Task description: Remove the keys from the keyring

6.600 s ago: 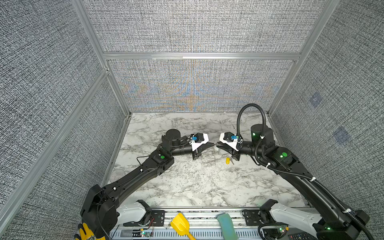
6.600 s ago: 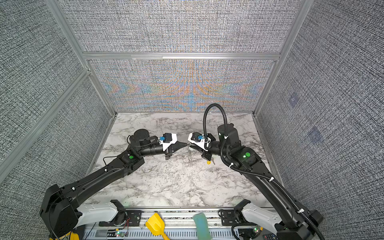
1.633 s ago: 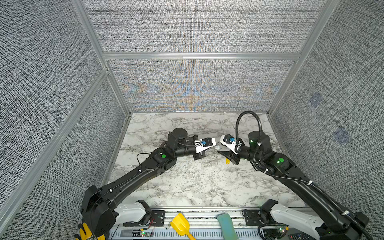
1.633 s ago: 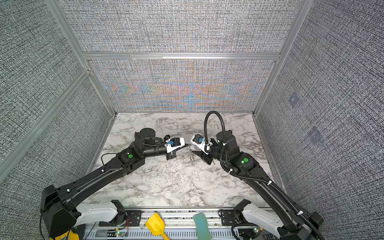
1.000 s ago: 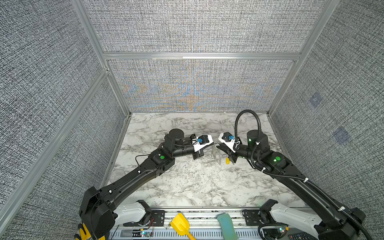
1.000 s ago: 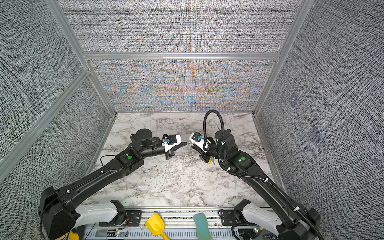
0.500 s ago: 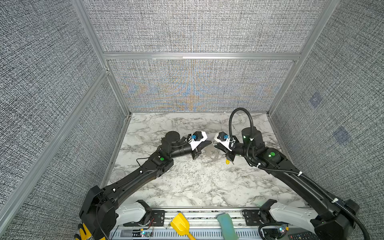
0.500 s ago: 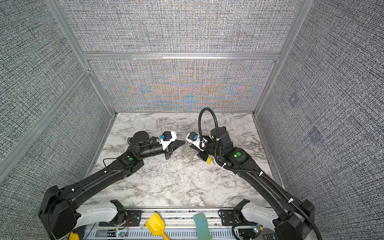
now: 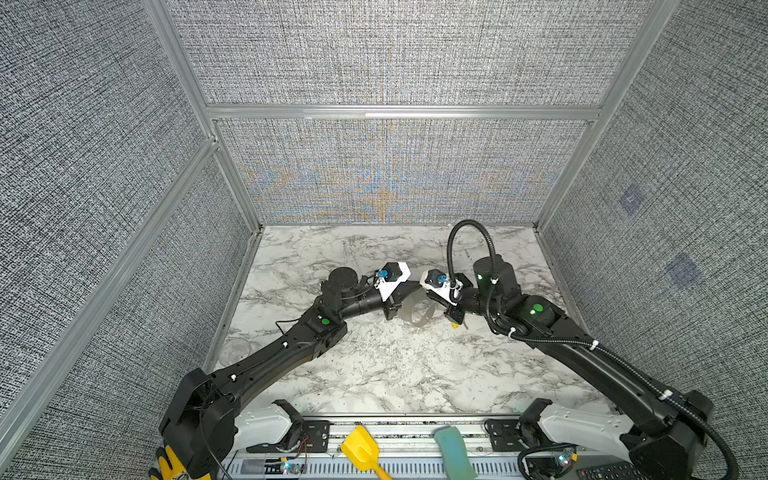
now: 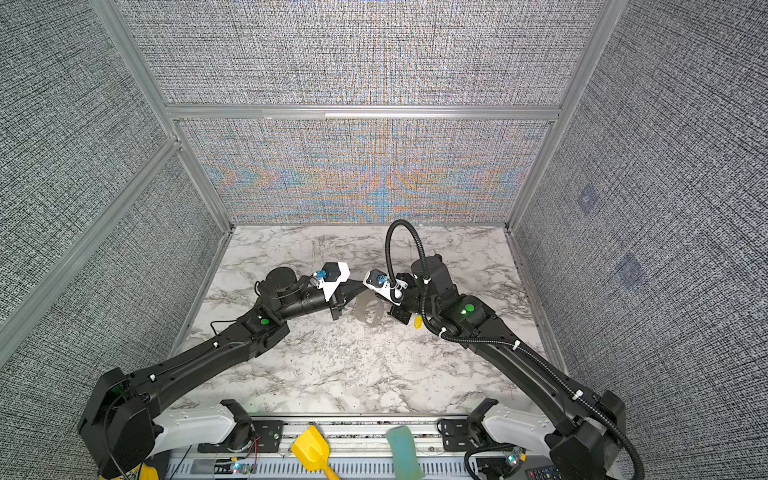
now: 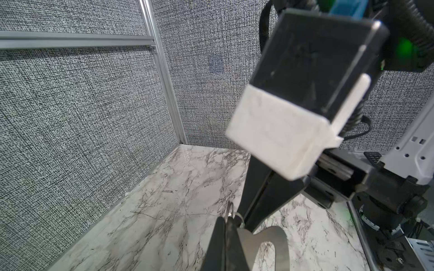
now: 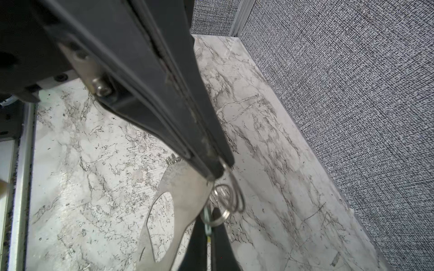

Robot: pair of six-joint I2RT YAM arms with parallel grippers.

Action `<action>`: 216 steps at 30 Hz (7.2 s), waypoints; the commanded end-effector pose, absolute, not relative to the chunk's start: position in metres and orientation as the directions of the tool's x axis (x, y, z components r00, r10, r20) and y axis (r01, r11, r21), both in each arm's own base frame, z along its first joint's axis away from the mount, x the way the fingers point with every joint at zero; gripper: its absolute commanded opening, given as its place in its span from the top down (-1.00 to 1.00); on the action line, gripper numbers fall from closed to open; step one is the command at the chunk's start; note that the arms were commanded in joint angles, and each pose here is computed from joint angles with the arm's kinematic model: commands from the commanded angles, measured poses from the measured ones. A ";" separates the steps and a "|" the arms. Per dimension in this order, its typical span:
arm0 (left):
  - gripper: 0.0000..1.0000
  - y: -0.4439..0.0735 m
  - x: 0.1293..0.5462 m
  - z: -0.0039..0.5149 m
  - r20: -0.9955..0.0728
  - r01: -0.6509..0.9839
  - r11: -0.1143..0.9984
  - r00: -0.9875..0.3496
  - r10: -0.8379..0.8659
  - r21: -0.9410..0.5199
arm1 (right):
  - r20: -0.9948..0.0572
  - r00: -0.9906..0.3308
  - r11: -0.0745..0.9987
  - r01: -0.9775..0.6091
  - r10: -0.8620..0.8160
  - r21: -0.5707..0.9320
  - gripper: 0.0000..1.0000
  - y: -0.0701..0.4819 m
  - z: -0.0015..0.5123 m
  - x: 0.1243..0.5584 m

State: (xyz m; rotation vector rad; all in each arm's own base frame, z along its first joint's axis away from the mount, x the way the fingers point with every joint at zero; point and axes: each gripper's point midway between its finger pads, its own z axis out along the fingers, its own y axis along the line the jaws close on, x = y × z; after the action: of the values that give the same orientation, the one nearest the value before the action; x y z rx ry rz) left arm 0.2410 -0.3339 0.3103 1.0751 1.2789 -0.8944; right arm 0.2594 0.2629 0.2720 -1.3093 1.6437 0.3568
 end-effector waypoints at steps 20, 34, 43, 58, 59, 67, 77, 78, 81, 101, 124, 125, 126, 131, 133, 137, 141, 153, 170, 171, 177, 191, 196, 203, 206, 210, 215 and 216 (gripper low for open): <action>1.00 -0.338 0.226 0.332 -0.985 0.968 0.182 0.174 0.005 0.172 | -0.762 0.139 0.339 -0.835 -0.633 -0.434 0.41 0.237 0.298 0.242; 1.00 -0.342 0.218 0.327 -0.983 0.980 0.086 0.178 0.048 0.182 | -0.810 0.198 0.251 -0.887 -0.551 -0.388 0.63 0.247 0.332 0.225; 1.00 -0.342 0.216 0.325 -0.982 0.980 0.074 0.182 0.058 0.186 | -0.833 0.170 0.262 -0.900 -0.526 -0.349 0.64 0.249 0.332 0.229; 1.00 -0.341 0.213 0.324 -0.980 0.979 0.062 0.188 0.062 0.192 | -0.843 0.154 0.247 -0.915 -0.515 -0.318 0.76 0.253 0.326 0.230; 1.00 -0.341 0.213 0.323 -0.980 0.980 0.060 0.188 0.063 0.192 | -0.844 0.155 0.248 -0.915 -0.514 -0.318 0.77 0.254 0.326 0.231; 1.00 -0.341 0.211 0.323 -0.980 0.980 0.052 0.189 0.064 0.193 | -0.847 0.153 0.247 -0.917 -0.509 -0.314 0.83 0.255 0.325 0.231; 1.00 -0.341 0.211 0.322 -0.979 0.979 0.046 0.193 0.068 0.197 | -0.848 0.147 0.242 -0.921 -0.509 -0.305 0.86 0.256 0.322 0.231; 1.00 -0.341 0.211 0.323 -0.979 0.979 0.047 0.194 0.067 0.198 | -0.848 0.148 0.242 -0.920 -0.509 -0.307 0.85 0.256 0.322 0.231; 1.00 -0.342 0.210 0.323 -0.978 0.979 0.042 0.196 0.067 0.199 | -0.847 0.148 0.241 -0.921 -0.510 -0.306 0.79 0.256 0.321 0.232; 1.00 -0.343 0.212 0.320 -0.977 0.980 0.034 0.193 0.087 0.197 | -0.851 0.151 0.233 -0.925 -0.504 -0.302 0.90 0.256 0.321 0.229; 0.34 -0.329 0.233 0.305 -0.678 0.749 0.100 0.525 0.514 0.655 | -0.811 0.011 0.265 -0.943 -0.585 -0.204 1.00 0.250 0.301 0.234; 0.34 -0.329 0.235 0.307 -0.660 0.728 0.109 0.535 0.527 0.677 | -0.811 0.008 0.264 -0.944 -0.585 -0.200 1.00 0.251 0.301 0.234; 0.34 -0.330 0.235 0.307 -0.645 0.714 0.109 0.544 0.536 0.692 | -0.810 0.007 0.262 -0.945 -0.587 -0.197 1.00 0.251 0.300 0.233; 0.37 -0.334 0.237 0.307 -0.573 0.655 0.086 0.583 0.576 0.751 | -0.806 -0.002 0.258 -0.948 -0.591 -0.186 1.00 0.251 0.297 0.232; 0.37 -0.336 0.237 0.306 -0.555 0.640 0.077 0.592 0.585 0.764 | -0.806 -0.004 0.255 -0.949 -0.592 -0.183 1.00 0.251 0.297 0.232; 0.41 -0.342 0.233 0.307 -0.540 0.631 0.055 0.613 0.577 0.774 | -0.806 -0.007 0.252 -0.951 -0.592 -0.177 1.00 0.252 0.296 0.232; 0.44 -0.347 0.230 0.306 -0.532 0.630 0.033 0.626 0.570 0.776 | -0.806 -0.006 0.247 -0.953 -0.592 -0.175 1.00 0.253 0.297 0.231; 0.65 -0.354 0.222 0.294 -0.510 0.639 -0.034 0.643 0.571 0.768 | -0.806 -0.006 0.236 -0.957 -0.592 -0.167 1.00 0.255 0.296 0.230; 1.00 -0.359 0.224 0.293 -0.563 0.692 -0.004 0.590 0.579 0.722 | -0.804 0.015 0.275 -0.936 -0.594 -0.221 0.62 0.249 0.302 0.235; 1.00 -0.360 0.224 0.294 -0.570 0.698 0.002 0.583 0.579 0.716 | -0.808 0.018 0.287 -0.930 -0.589 -0.230 0.55 0.247 0.303 0.235; 1.00 -0.362 0.222 0.306 -0.669 0.756 0.069 0.529 0.522 0.651 | -0.828 0.028 0.373 -0.884 -0.560 -0.283 0.39 0.233 0.305 0.237; 1.00 -0.353 0.212 0.326 -0.840 0.862 0.120 0.434 0.326 0.492 | -0.849 0.052 0.436 -0.841 -0.527 -0.322 0.27 0.228 0.299 0.245; 1.00 -0.353 0.215 0.328 -0.864 0.876 0.141 0.406 0.299 0.461 | -0.877 0.048 0.412 -0.869 -0.479 -0.273 0.23 0.241 0.300 0.245; 1.00 -0.353 0.218 0.330 -0.875 0.879 0.167 0.391 0.286 0.447 | -0.892 0.034 0.416 -0.876 -0.451 -0.244 0.22 0.247 0.300 0.248; 1.00 -0.354 0.219 0.330 -0.882 0.882 0.176 0.381 0.278 0.437 | -0.897 0.019 0.437 -0.868 -0.442 -0.234 0.23 0.247 0.300 0.253; 1.00 -0.354 0.222 0.330 -0.893 0.888 0.194 0.361 0.269 0.417 | -0.898 0.007 0.455 -0.860 -0.440 -0.230 0.35 0.247 0.297 0.258; 1.00 -0.353 0.226 0.333 -0.911 0.896 0.221 0.332 0.243 0.385 | -0.898 0.021 0.456 -0.856 -0.439 -0.242 0.75 0.246 0.299 0.257; 1.00 -0.353 0.226 0.333 -0.916 0.899 0.224 0.326 0.235 0.377 | -0.896 0.022 0.452 -0.858 -0.444 -0.245 0.82 0.246 0.297 0.257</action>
State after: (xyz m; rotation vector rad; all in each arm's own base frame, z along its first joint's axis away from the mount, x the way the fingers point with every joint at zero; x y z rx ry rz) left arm 0.2244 -0.3513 0.3198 1.3478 1.2120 -0.6183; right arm 0.2549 0.2449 0.2905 -1.1714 1.6352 0.4785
